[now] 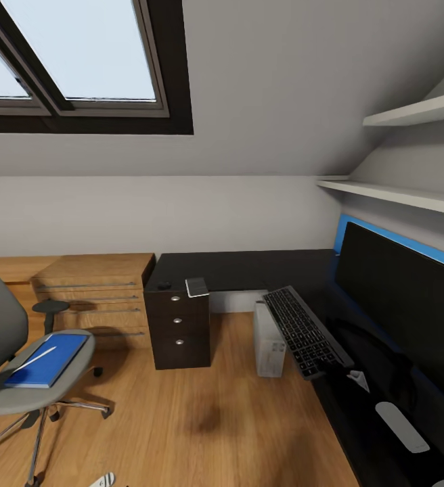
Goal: In the bedroom, organize the workspace by keeping the computer under the desk, ensuring the monitor is on the desk, placing the keyboard on the desk next to the monitor, placing the mouse on the desk next to the keyboard, moving the folder from the swivel chair onto the desk next to the mouse, stacking the notebook on top of the folder with the pen on top of the notebook, and positioning the swivel chair next to the desk.
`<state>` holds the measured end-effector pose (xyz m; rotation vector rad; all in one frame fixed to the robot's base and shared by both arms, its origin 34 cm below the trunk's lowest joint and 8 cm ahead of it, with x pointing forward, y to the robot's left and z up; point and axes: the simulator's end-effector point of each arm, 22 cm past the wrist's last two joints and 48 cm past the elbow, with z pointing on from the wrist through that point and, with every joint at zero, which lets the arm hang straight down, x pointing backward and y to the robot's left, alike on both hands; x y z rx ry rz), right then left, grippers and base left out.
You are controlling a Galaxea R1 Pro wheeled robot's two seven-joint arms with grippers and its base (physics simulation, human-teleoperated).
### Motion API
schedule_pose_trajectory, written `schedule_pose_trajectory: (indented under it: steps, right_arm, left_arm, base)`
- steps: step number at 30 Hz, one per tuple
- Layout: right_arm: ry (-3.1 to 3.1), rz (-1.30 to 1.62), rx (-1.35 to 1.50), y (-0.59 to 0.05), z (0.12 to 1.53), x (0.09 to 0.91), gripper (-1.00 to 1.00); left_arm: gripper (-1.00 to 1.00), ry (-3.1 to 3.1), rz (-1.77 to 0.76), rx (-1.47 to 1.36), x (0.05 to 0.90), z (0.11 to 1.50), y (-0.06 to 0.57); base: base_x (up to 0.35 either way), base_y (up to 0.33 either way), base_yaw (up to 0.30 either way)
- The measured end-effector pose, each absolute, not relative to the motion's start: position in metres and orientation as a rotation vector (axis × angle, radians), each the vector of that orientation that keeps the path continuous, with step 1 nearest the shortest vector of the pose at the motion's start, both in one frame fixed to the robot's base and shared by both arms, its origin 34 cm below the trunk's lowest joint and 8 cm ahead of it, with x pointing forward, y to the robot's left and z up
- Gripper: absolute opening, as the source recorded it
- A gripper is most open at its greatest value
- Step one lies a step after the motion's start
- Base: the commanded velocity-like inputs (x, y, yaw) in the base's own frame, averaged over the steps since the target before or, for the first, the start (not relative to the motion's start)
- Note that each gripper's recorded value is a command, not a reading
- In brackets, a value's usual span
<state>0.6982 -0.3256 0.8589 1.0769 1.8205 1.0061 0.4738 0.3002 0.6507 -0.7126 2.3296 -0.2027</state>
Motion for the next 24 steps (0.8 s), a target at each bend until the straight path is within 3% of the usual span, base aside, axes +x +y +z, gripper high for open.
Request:
schedule_pose_trajectory:
  steps: [6, 15, 24]
  right_arm:
    - [1.823, 1.011, 1.077, -0.3245, 0.8587, 0.6979, -1.00]
    - [1.825, 1.013, 1.076, -0.3231, 0.8583, 0.6977, -1.00]
    - [1.831, 1.003, 1.085, -0.3242, 0.8525, 0.6958, -1.00]
  left_arm:
    - [1.00, 2.330, -0.202, -0.711, 0.4738, 0.6507, 0.3004]
    - [1.00, 2.330, -0.202, -0.711, 0.4739, 0.6507, 0.3004]
    - [1.00, 2.330, -0.202, -0.712, 0.4739, 0.6505, 0.3005]
  base:
    - [0.000, 0.000, -0.045]
    - [-0.012, 0.000, -0.200]
    - [-0.189, -0.080, -0.032]
